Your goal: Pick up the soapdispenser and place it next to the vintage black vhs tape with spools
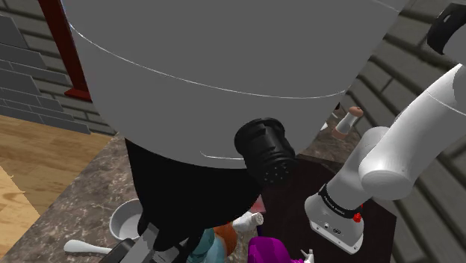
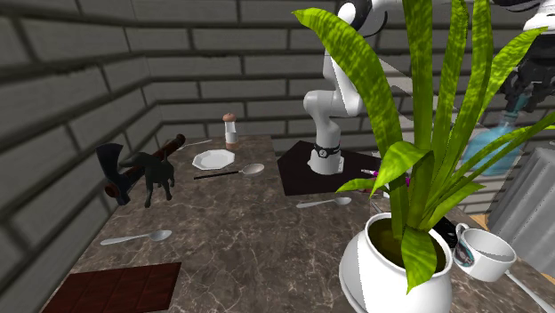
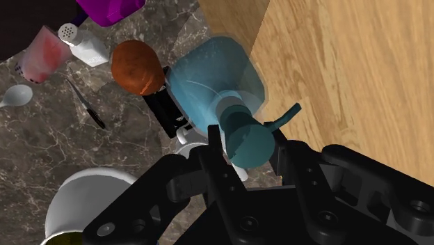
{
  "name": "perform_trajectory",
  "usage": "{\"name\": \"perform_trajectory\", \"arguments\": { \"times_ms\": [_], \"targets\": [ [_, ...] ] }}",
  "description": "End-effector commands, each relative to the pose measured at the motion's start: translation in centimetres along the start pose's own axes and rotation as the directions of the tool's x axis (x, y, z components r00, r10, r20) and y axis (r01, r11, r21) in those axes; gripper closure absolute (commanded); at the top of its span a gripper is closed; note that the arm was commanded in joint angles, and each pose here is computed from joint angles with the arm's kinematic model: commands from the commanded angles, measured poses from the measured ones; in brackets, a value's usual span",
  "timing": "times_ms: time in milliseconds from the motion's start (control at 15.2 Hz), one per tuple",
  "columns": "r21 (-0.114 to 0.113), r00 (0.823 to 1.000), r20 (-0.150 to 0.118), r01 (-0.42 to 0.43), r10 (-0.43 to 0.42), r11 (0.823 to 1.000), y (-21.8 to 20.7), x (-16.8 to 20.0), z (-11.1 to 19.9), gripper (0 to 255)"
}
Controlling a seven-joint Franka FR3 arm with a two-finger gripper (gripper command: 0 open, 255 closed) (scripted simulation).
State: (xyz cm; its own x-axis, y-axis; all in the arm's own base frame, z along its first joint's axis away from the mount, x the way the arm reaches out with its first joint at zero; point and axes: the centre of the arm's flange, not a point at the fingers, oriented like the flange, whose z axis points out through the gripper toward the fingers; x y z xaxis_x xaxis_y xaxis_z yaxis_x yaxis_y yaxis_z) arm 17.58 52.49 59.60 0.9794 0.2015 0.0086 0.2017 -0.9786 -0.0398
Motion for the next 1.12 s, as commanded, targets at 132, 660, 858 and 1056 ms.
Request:
{"name": "perform_trajectory", "arguments": {
  "times_ms": [132,660,858,1056],
  "targets": [
    [0.001,1.000,0.000,0.000,0.000,1.000,0.1,0.0,2.1,255],
    [0.001,1.000,0.000,0.000,0.000,1.000,0.3,0.0,6.3,255],
    [0.001,1.000,0.000,0.000,0.000,1.000,0.3,0.0,7.9,255],
    [0.001,1.000,0.000,0.000,0.000,1.000,0.4,0.0,9.5,255]
  ]
}}
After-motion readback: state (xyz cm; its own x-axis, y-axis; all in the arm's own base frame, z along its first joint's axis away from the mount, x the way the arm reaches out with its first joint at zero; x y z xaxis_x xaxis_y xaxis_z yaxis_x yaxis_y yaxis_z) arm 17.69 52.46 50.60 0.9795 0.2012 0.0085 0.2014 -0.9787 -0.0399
